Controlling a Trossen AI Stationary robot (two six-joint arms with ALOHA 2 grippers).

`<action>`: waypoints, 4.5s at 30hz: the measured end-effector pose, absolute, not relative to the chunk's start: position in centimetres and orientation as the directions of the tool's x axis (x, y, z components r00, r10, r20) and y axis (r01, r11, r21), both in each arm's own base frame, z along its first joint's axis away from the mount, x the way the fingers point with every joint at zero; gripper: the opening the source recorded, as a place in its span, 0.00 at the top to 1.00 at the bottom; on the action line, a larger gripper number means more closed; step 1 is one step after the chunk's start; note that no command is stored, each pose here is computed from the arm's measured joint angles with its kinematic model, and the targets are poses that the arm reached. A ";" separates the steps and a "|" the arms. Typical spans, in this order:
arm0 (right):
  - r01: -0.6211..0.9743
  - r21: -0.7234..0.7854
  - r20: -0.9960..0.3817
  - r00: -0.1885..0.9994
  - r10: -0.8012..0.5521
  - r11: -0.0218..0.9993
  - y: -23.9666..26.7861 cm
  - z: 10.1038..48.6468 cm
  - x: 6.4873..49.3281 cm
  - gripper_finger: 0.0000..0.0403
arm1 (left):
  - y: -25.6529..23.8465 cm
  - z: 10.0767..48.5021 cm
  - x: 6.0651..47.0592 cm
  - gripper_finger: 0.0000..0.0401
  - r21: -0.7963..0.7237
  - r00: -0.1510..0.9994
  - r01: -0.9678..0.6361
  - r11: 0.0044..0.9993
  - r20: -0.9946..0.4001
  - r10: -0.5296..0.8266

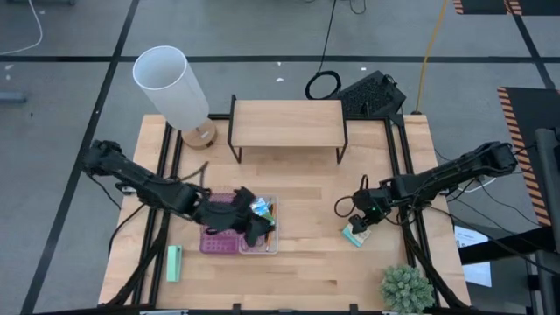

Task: Pack school essentials
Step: Put the light blue sticky notes into the violet supply box

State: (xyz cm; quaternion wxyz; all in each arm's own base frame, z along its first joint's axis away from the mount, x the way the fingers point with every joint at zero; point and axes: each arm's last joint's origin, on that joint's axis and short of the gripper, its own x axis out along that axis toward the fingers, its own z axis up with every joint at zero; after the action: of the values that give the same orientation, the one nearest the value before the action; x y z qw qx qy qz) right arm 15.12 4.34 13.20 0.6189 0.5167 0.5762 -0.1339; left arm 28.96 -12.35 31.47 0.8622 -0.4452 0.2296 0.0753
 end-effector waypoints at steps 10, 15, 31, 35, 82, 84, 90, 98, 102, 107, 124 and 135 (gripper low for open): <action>0.778 0.503 -0.836 0.326 0.442 0.377 4.9 13.0 15.7 0.23 | -13.2 29.3 36.5 0.60 -0.679 0.860 -0.256 0.688 -0.486 -0.159; 0.790 0.478 -0.849 0.303 0.433 0.385 5.0 12.5 15.9 0.31 | -13.5 29.0 40.4 0.60 -0.639 0.863 -0.235 0.733 -0.484 -0.146; 0.778 0.447 -0.883 0.305 0.357 0.442 4.7 11.8 15.8 0.74 | -13.3 28.3 43.1 0.60 -0.591 0.867 -0.276 0.758 -0.494 -0.069; 0.782 0.439 -0.887 0.299 0.352 0.442 4.6 10.8 15.1 0.87 | -13.3 28.3 43.1 0.60 -0.570 0.869 -0.274 0.775 -0.492 -0.055; 0.416 0.849 -0.525 0.736 0.428 0.326 5.1 13.5 17.8 1.00 | -13.0 28.0 42.9 0.60 -0.568 0.856 -0.384 0.728 -0.515 0.049; 0.396 0.861 -0.504 0.749 0.431 0.319 5.2 13.7 17.9 1.00 | -13.1 27.6 43.1 0.60 -0.565 0.853 -0.387 0.729 -0.519 0.051; 0.365 0.878 -0.475 0.741 0.475 0.309 5.3 13.9 18.0 1.00 | -13.0 25.3 43.9 0.49 -0.486 0.827 -0.382 0.787 -0.560 0.055; 0.403 0.854 -0.519 0.712 0.474 0.329 5.3 13.5 17.7 1.00 | -11.0 20.9 46.1 0.22 -0.475 0.781 -0.419 0.774 -0.623 0.041; 0.452 0.843 -0.538 0.715 0.447 0.292 5.2 13.4 17.6 0.99 | -10.1 20.0 46.7 0.19 -0.505 0.777 -0.416 0.756 -0.629 0.007; 0.494 0.829 -0.558 0.707 0.435 0.261 5.0 13.2 17.5 0.88 | -9.7 20.1 47.3 0.34 -0.537 0.809 -0.340 0.772 -0.586 -0.051; 0.645 0.727 -0.655 0.549 0.520 0.235 5.0 12.0 16.4 0.65 | -9.2 18.1 47.4 0.83 -0.518 0.737 -0.319 0.794 -0.662 -0.135; 0.572 0.774 -0.614 0.572 0.545 0.272 5.3 13.1 15.9 0.65 | -5.6 16.3 47.9 0.50 -0.668 0.667 -0.519 0.534 -0.707 -0.236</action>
State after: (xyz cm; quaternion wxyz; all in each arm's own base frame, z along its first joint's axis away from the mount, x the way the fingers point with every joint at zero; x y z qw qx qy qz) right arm 15.90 5.27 13.11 0.6497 0.6032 0.4626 -0.0104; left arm 47.88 -5.63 16.32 0.7800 -0.4742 0.3982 0.0905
